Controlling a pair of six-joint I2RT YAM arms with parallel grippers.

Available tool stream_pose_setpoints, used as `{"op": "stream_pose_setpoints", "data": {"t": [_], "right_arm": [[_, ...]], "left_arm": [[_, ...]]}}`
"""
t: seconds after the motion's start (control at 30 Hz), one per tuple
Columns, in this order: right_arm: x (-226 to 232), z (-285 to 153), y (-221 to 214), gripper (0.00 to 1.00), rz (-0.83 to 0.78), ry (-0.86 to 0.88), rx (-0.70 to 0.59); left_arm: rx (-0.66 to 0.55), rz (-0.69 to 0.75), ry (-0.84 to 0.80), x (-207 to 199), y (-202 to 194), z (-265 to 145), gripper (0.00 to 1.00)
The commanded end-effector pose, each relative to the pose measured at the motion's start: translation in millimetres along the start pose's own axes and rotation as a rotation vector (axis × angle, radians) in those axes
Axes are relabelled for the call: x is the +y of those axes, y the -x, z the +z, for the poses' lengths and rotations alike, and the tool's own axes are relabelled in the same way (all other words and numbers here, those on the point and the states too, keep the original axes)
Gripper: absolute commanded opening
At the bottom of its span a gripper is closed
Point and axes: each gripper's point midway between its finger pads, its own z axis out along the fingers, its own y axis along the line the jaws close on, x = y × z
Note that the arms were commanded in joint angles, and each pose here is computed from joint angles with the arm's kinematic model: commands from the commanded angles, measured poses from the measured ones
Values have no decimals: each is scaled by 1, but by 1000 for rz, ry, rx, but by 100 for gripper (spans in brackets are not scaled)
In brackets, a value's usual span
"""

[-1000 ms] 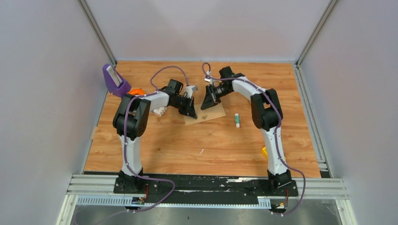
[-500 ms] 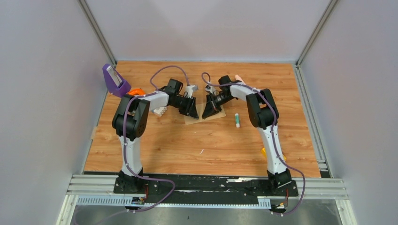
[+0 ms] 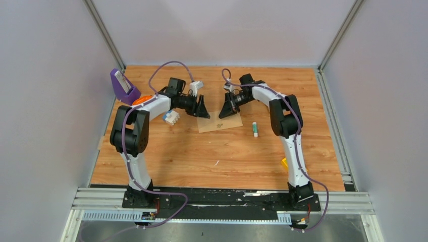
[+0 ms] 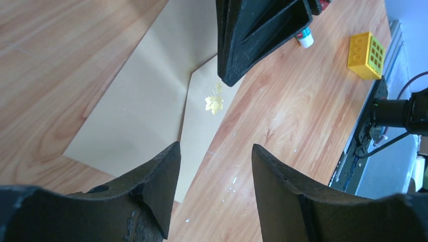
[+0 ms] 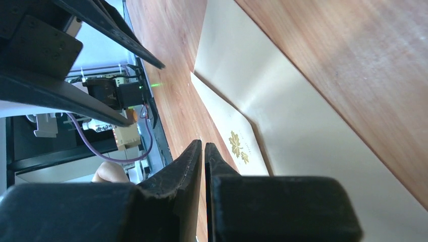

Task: Place the letter into the envelope and seal it
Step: Seal the envelope flap on the envelope.

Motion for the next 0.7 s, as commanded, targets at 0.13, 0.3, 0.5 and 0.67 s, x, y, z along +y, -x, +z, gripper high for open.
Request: {"op": "stream_pose_setpoints", "data": {"t": [0.13,0.3,0.5,0.67], "right_arm": [[4,3,3,9,-40,-22,-4],[-15,20,-4,9,-6,-76,21],[-39,27,-3,9,34,-145,20],[-44,28,-2,9,74,-132,19]], "left_arm": [[-62,45,-44,-16,18,-14,63],[-63,44,-47,-16,18,-14,63],[-59,52,-56,-18,16,-15,63],[-60,51,-70,-20,15,-15,63]]}}
